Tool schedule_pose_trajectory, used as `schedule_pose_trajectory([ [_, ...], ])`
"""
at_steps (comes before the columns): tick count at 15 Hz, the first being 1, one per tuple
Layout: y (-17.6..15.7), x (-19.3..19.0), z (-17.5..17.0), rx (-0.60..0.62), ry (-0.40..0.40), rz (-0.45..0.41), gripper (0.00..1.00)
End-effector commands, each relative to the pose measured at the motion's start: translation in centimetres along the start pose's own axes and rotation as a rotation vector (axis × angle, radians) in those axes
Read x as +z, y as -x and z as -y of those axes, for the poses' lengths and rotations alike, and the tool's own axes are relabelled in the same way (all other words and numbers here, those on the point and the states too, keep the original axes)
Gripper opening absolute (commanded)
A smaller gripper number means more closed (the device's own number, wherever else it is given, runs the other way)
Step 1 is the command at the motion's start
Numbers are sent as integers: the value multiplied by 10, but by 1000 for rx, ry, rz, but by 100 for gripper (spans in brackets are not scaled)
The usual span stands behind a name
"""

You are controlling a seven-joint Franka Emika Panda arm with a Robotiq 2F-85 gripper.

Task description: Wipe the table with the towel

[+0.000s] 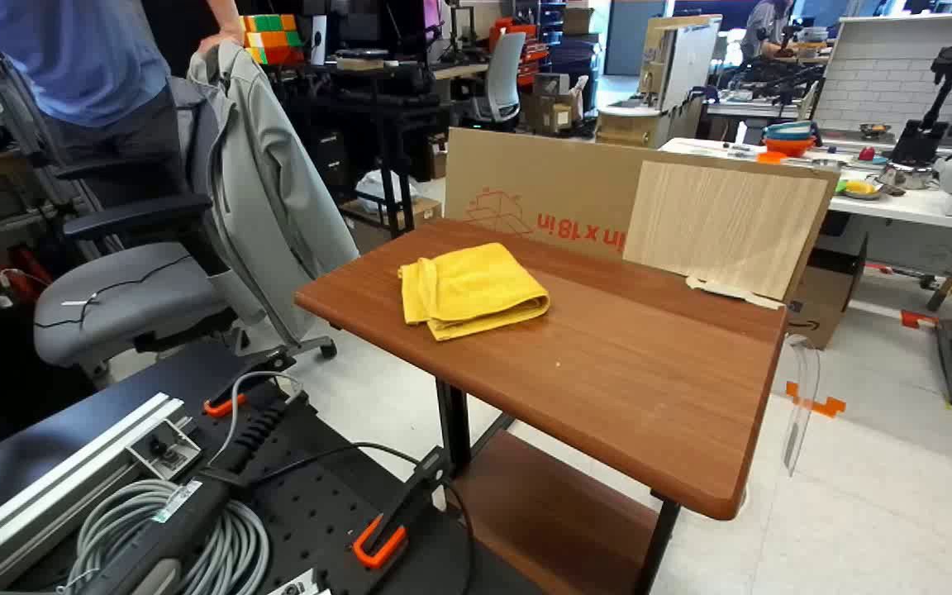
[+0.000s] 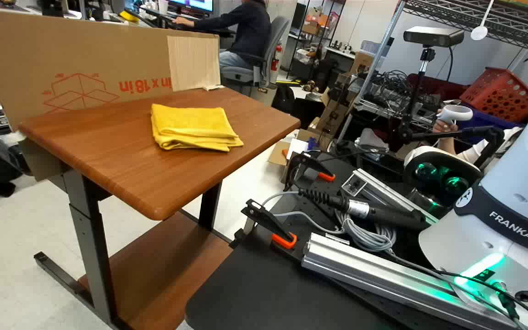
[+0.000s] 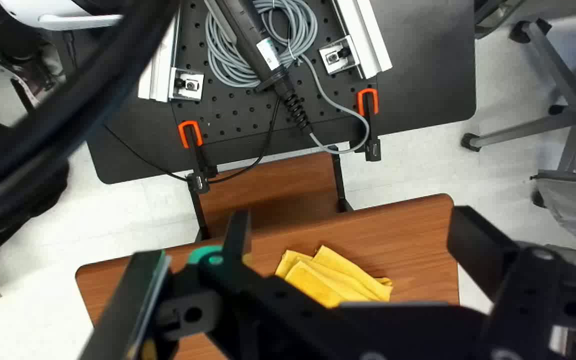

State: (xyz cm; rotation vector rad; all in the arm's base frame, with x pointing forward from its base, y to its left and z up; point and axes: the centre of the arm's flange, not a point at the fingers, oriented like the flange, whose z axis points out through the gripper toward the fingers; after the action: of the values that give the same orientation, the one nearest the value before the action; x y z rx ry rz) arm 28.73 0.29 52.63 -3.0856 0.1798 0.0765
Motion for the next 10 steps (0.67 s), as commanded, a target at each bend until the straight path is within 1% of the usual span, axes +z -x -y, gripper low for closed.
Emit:
schedule_pose_trajectory([
  [1,0,0,0,0,0,0,100],
  [8,0,0,0,0,0,0,100],
  [9,-3,-4,6,-10,-10,-14,100],
  [10,-13,-11,15,-1,-49,-41,100],
])
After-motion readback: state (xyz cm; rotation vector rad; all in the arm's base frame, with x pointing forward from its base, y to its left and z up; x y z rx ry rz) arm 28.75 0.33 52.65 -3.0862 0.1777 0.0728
